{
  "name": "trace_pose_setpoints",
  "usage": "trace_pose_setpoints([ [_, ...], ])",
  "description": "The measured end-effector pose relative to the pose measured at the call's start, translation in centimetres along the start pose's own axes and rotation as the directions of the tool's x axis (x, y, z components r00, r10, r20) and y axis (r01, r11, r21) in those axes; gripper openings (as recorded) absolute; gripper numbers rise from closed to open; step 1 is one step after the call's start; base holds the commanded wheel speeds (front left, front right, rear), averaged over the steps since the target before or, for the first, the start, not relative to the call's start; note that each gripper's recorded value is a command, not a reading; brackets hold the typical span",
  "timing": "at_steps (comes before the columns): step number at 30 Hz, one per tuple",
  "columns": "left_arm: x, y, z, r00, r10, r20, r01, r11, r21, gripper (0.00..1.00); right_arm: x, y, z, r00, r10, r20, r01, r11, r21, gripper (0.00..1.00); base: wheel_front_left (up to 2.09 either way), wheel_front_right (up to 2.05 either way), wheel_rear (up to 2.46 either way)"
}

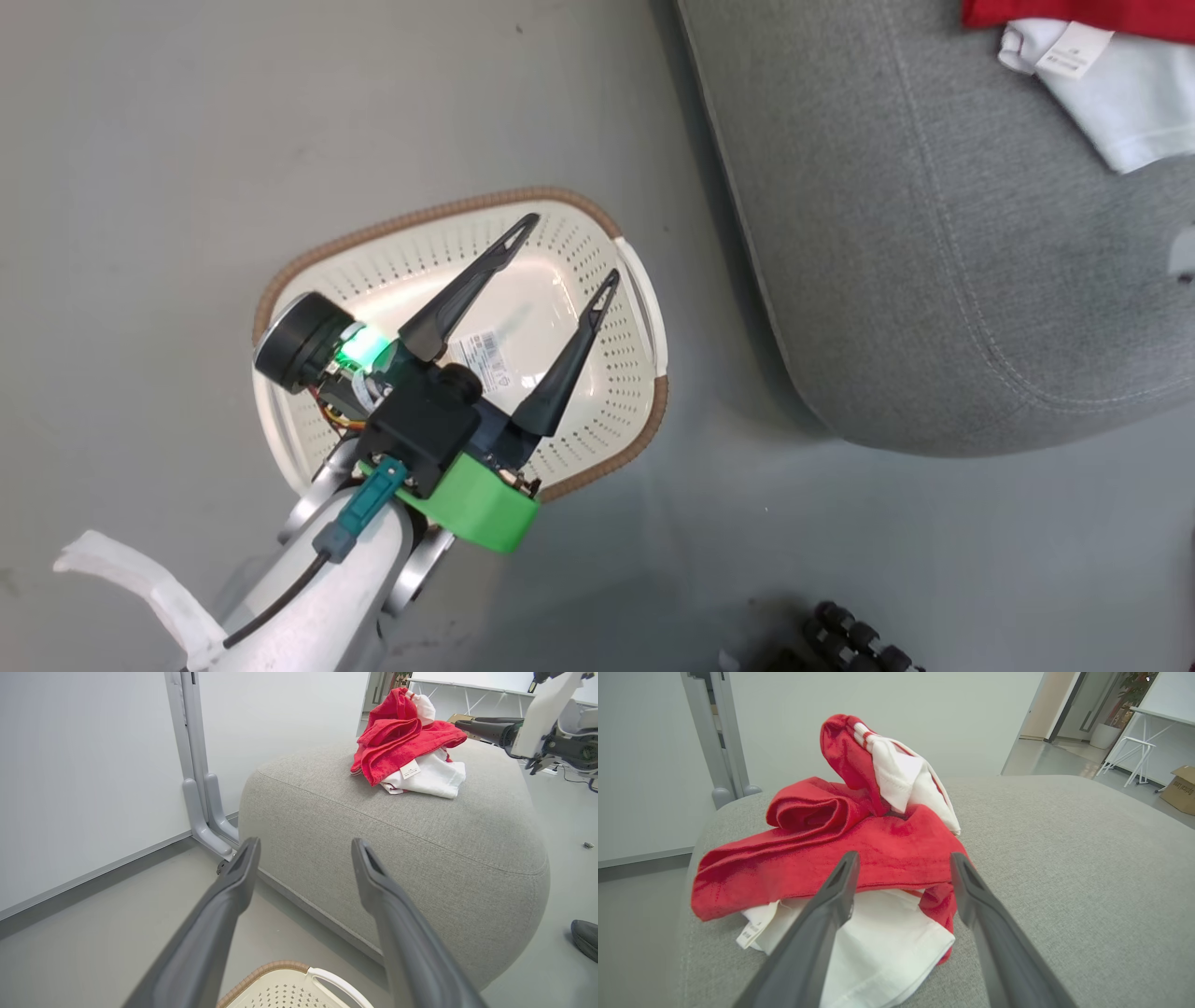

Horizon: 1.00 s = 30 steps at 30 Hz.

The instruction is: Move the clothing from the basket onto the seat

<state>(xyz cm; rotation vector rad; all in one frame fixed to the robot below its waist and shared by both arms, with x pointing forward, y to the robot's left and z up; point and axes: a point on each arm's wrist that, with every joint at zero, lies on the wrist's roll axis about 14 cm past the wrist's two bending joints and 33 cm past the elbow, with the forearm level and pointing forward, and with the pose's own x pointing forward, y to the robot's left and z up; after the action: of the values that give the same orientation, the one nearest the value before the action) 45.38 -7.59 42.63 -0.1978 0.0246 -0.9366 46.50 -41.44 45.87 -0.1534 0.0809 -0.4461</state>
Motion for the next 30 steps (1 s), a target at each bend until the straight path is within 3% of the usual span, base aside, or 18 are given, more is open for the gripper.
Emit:
trace_pose_setpoints([
  [8,-2.3,1.3,2.9,0.988,0.151,0.033,-0.151,0.988,0.005,1.0,-5.0,3.0,1.0,0.998,0.06,0.032,-0.062,0.996,0.071,1.0,0.0,0.0,0.0],
  [13,-4.4,3.8,5.4,0.956,0.285,0.07,-0.289,0.956,0.044,1.0,-7.2,6.0,2.2,0.989,0.131,0.069,-0.138,0.985,0.105,1.0,0.0,0.0,0.0],
  [18,-7.7,7.0,8.1,0.886,0.446,0.129,-0.456,0.888,0.066,1.0,-8.7,9.6,3.8,0.967,0.221,0.123,-0.237,0.963,0.126,1.0,0.0,0.0,0.0],
  [24,-13.0,9.7,10.6,0.76,0.621,0.19,-0.639,0.768,0.049,1.0,-10.9,14.1,6.4,0.919,0.338,0.201,-0.37,0.917,0.148,1.0,0.0,0.0,0.0],
  [30,-17.8,10.5,11.7,0.656,0.724,0.212,-0.746,0.665,0.038,1.0,-13.0,16.6,7.9,0.88,0.416,0.23,-0.455,0.877,0.155,1.0,0.0,0.0,0.0],
])
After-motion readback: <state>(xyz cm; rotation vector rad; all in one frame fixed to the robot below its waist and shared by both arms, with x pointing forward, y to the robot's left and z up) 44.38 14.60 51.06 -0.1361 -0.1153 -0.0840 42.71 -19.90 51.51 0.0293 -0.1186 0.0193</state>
